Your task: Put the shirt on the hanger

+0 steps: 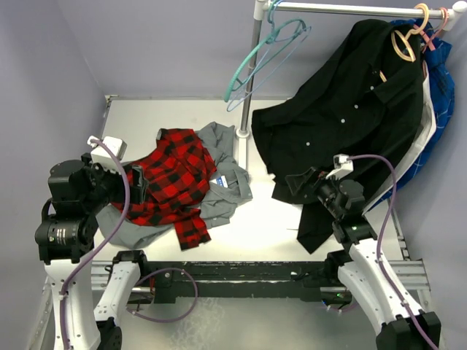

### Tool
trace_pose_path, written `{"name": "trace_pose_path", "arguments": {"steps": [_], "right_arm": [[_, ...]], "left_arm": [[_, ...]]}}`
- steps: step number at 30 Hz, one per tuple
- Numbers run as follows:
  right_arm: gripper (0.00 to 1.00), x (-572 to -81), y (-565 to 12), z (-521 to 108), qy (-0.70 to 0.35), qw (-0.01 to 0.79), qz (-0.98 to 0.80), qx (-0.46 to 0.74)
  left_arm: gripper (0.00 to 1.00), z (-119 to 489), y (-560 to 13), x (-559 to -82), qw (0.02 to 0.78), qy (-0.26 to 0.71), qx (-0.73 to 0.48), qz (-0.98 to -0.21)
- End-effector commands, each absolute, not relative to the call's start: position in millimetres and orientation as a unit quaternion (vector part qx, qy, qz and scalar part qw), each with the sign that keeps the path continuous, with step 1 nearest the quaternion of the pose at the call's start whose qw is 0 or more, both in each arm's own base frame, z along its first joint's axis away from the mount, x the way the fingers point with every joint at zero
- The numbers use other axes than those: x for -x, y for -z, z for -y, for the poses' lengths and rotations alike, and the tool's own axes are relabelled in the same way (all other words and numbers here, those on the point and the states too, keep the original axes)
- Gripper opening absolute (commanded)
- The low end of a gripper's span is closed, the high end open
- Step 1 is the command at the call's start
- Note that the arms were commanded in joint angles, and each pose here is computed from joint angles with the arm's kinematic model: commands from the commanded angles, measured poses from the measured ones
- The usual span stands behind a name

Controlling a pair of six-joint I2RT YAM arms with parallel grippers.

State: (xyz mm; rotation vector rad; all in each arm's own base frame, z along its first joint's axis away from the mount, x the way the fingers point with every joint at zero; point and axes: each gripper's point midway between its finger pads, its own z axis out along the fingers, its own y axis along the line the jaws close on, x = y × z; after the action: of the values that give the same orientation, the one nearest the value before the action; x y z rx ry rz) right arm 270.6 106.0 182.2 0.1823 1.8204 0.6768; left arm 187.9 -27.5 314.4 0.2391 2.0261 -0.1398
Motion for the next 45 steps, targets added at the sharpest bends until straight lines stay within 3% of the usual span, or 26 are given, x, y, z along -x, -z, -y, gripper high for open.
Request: {"name": "trace_pose_path", "arguments": {"steps": [1, 10, 15, 18, 24, 31, 38, 42, 45], "right_arm": [[0.99, -261.5, -192.1, -133.2, -0.375, 0.566, -0.733, -0.043], [1.00, -249.6, -221.7, -149.6, -0.473, 0.506, -0.712, -0.113], [0.99, -226.4, -238.8, -167.0, -0.519, 0.556, -0.649, 0.009], [1.00, -236.0, -225.1, -169.5, -0.486, 0.545, -0.682, 0.036], [1.00, -250.4, -199.7, -183.2, -0.440, 0.543, -0.715, 0.030], [1.00, -235.6, -200.1, -252.1, -0.366, 0.584, -0.707, 0.159], [1.00, -214.7, -202.8, -305.4, -0.275, 0.672, -0.610, 0.318], [0.97, -211.1, -201.0, -330.1, -0.276, 0.689, -0.548, 0.387], [0.95, -222.7, -186.4, -348.9, -0.258, 0.673, -0.538, 0.436]], "left_arm": [[0.99, 42.8, -326.8, -188.5, 0.543, 0.092, -0.130, -0.824], [0.99, 40.9, -316.6, -205.3, 0.525, 0.116, -0.124, -0.834], [0.99, 46.0, -315.8, -208.7, 0.524, 0.157, -0.148, -0.824], [0.99, 39.9, -307.7, -214.4, 0.514, 0.154, -0.153, -0.830], [0.99, 13.5, -259.0, -245.1, 0.414, 0.124, -0.163, -0.887], [0.99, 7.9, -223.9, -253.3, 0.343, -0.056, -0.320, -0.881], [0.99, 46.7, -166.9, -224.6, 0.268, -0.024, -0.512, -0.816], [0.99, 39.0, -147.4, -234.9, 0.266, -0.066, -0.554, -0.786], [1.00, 47.5, -132.0, -233.7, 0.250, -0.036, -0.560, -0.789]]}}
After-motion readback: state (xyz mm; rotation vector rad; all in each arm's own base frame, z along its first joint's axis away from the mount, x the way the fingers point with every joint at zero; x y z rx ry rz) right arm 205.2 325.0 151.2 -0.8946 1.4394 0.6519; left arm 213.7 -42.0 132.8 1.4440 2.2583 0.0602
